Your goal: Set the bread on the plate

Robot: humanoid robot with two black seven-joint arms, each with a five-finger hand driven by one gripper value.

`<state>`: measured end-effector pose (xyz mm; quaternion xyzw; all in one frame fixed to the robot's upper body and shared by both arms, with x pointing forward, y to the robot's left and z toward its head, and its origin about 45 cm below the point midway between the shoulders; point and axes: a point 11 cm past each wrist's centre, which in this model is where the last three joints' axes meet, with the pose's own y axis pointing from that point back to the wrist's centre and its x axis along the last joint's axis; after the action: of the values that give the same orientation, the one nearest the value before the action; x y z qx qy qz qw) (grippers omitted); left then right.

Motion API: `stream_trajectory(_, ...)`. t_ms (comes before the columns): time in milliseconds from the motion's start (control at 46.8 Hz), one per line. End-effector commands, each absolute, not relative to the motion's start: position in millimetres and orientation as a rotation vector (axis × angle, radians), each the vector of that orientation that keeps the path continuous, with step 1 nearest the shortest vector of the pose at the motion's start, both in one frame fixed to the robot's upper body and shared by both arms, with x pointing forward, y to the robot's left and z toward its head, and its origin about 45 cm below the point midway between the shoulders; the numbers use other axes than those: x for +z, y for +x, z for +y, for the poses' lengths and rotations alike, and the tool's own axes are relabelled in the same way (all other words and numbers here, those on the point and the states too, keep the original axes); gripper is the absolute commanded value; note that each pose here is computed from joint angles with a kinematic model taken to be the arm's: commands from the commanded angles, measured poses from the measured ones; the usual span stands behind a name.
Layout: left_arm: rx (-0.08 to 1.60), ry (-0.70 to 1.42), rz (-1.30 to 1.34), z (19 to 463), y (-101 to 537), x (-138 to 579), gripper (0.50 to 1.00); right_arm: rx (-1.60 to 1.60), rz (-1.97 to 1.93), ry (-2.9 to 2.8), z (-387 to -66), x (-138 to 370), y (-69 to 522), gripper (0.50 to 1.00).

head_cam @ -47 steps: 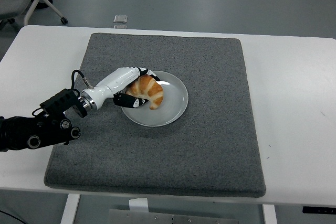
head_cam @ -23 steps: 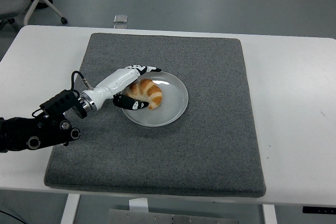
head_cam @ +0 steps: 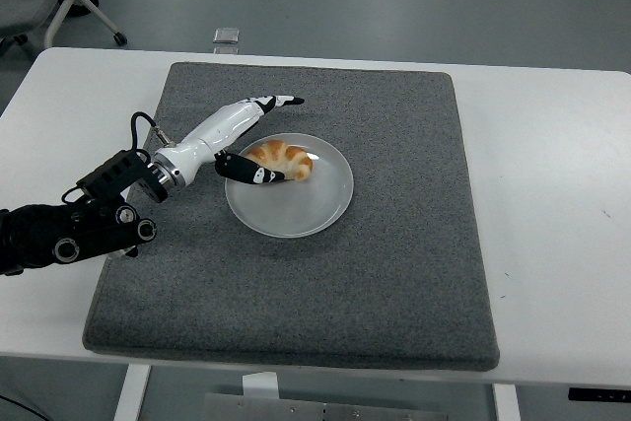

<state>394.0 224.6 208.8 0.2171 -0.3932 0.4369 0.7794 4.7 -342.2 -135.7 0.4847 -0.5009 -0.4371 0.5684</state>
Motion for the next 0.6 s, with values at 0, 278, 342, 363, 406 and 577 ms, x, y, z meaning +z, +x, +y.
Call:
stream_trajectory(0, 0.958, 0.441, -0.827, 222, 402, 221, 0.988, -1.027, -1.177, 1.139, -342, -136, 5, 0.93)
stream_trajectory(278, 1.008, 0.293, -0.625, 223, 433, 275, 0.988, -1.026, -1.174, 1.138, -342, -136, 4, 0.93)
stream_trajectory(342, 1.023, 0.242, -0.563, 226, 440, 289, 0.988, -1.026, -1.175, 1.139, -342, -136, 5, 0.93)
stream_trajectory(363, 1.025, 0.224, -0.547, 226, 442, 294, 0.988, -1.027, -1.177, 1.139, -342, -136, 5, 0.93)
stream_trajectory(406, 1.03, 0.198, -0.519, 229, 446, 303, 0.988, -1.027, -1.177, 1.139, -342, -136, 5, 0.93)
stream_trajectory(577, 1.095, 0.154, -0.451, 255, 468, 339, 0.988, -1.026, -1.175, 1.139, -342, -136, 5, 0.93)
